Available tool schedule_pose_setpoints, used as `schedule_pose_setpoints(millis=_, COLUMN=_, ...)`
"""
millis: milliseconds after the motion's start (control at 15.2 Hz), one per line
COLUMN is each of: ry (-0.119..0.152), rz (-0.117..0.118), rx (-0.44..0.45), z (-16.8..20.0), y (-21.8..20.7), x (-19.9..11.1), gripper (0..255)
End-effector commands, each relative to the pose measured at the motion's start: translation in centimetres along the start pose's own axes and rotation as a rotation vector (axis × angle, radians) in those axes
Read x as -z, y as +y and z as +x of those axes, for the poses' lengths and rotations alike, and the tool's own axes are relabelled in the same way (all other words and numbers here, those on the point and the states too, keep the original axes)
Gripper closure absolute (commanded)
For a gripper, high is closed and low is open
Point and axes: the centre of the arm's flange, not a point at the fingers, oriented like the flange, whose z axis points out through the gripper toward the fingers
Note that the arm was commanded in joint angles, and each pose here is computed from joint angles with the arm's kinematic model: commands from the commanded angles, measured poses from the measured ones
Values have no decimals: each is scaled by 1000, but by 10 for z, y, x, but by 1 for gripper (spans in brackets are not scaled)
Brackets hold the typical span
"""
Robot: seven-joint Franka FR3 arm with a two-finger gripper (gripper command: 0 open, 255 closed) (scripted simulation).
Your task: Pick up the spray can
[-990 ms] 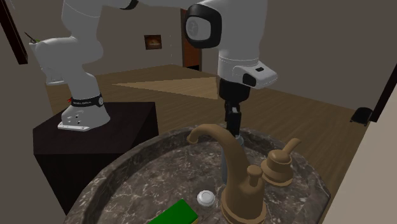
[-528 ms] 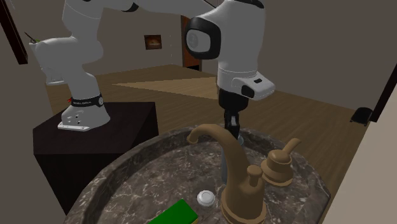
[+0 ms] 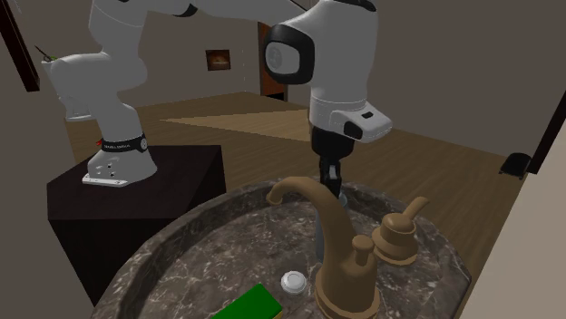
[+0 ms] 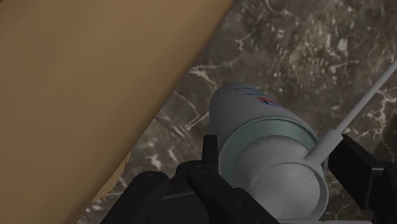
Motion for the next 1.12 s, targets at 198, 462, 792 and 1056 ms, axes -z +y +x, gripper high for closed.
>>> schedule_pose_setpoints(millis=198, ry=-2, rz=1, rx=0, z=0, y=-2, x=20, gripper=255)
schedule_pose_setpoints(millis=462, ry=-2, rz=1, rx=0, z=-1, y=-4, x=41, gripper=255)
schedule_pose_setpoints(millis=792, ry=-2, rz=1, rx=0, z=-1, y=-7, x=67, gripper=255)
schedule_pose_setpoints(millis=1056, ry=-2, rz=1, rx=0, z=-1, y=-9, x=78, gripper=255)
